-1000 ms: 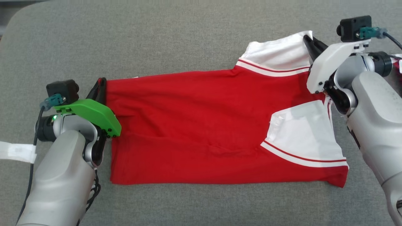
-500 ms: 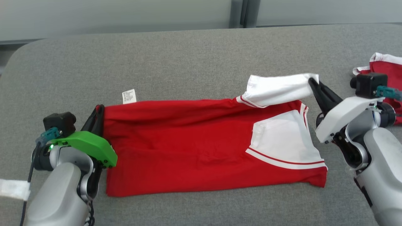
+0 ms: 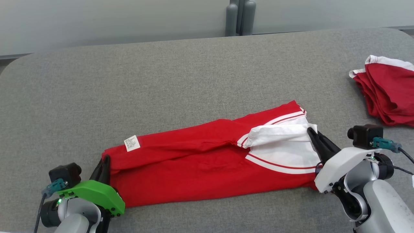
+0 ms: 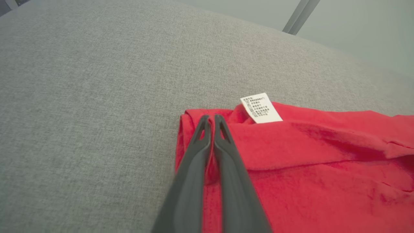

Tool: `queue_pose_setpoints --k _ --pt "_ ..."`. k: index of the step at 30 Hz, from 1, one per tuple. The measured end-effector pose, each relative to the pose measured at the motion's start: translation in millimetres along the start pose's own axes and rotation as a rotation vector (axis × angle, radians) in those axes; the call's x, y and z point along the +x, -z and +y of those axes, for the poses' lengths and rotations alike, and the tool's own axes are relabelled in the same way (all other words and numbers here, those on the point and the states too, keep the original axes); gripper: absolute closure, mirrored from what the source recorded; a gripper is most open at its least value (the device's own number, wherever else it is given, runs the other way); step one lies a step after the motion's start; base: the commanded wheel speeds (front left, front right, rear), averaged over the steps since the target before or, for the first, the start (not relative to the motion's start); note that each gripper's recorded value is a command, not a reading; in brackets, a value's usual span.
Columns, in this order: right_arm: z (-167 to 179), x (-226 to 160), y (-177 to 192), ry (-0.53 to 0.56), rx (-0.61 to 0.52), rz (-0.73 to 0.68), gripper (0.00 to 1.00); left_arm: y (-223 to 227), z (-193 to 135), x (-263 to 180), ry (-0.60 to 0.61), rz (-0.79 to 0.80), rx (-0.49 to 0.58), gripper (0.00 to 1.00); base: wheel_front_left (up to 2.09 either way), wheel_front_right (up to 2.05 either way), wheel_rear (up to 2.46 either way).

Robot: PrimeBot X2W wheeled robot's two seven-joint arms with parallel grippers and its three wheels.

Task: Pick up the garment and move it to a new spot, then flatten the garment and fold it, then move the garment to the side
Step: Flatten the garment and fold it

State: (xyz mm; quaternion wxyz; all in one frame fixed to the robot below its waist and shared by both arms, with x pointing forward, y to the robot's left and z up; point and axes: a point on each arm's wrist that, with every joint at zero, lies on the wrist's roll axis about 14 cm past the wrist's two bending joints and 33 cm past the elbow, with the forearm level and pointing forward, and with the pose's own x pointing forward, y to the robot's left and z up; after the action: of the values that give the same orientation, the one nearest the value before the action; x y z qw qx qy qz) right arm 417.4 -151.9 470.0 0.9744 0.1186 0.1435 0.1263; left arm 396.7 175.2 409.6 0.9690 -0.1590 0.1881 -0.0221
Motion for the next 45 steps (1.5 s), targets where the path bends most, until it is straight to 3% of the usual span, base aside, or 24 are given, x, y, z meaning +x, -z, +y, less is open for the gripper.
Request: queue_pose_setpoints --k 15,16,17,18,19,20,32,45 --pt "-4.4 -11.7 19.3 0.034 0.002 0.039 1.0 21.2 10.8 -14.5 -0.036 0.057 -0.006 1.0 0.0 0.0 0.0" --pt "-4.6 -12.7 20.4 0.035 0.0 0.039 0.87 22.7 11.7 -15.7 -0.039 0.061 -0.008 0.89 0.0 0.0 0.0" --pt "-4.9 -13.7 21.5 0.037 -0.005 0.04 0.72 24.3 12.1 -17.1 -0.041 0.064 -0.009 0.56 0.0 0.0 0.0" --pt "-4.7 -14.8 22.8 0.037 -0.007 0.041 0.58 25.6 11.9 -18.4 -0.039 0.065 -0.011 0.13 0.0 0.0 0.0" --pt "-4.4 -15.8 23.2 0.036 -0.008 0.038 0.18 25.6 11.7 -19.7 -0.037 0.059 -0.016 0.0 0.0 0.0 0.0" --pt "-4.5 -17.2 23.2 0.037 -0.009 0.034 0.0 25.4 11.6 -20.9 -0.037 0.054 -0.02 0.0 0.0 0.0 0.0" --pt "-24.0 -49.6 38.1 0.109 0.006 0.035 0.0 9.9 5.1 -40.9 -0.05 -0.06 -0.098 0.0 0.0 0.0 0.0" --pt "-36.6 -53.4 17.4 0.147 -0.035 0.002 0.0 -43.1 -9.8 -53.0 -0.04 -0.251 -0.041 0.0 0.0 0.0 0.0"
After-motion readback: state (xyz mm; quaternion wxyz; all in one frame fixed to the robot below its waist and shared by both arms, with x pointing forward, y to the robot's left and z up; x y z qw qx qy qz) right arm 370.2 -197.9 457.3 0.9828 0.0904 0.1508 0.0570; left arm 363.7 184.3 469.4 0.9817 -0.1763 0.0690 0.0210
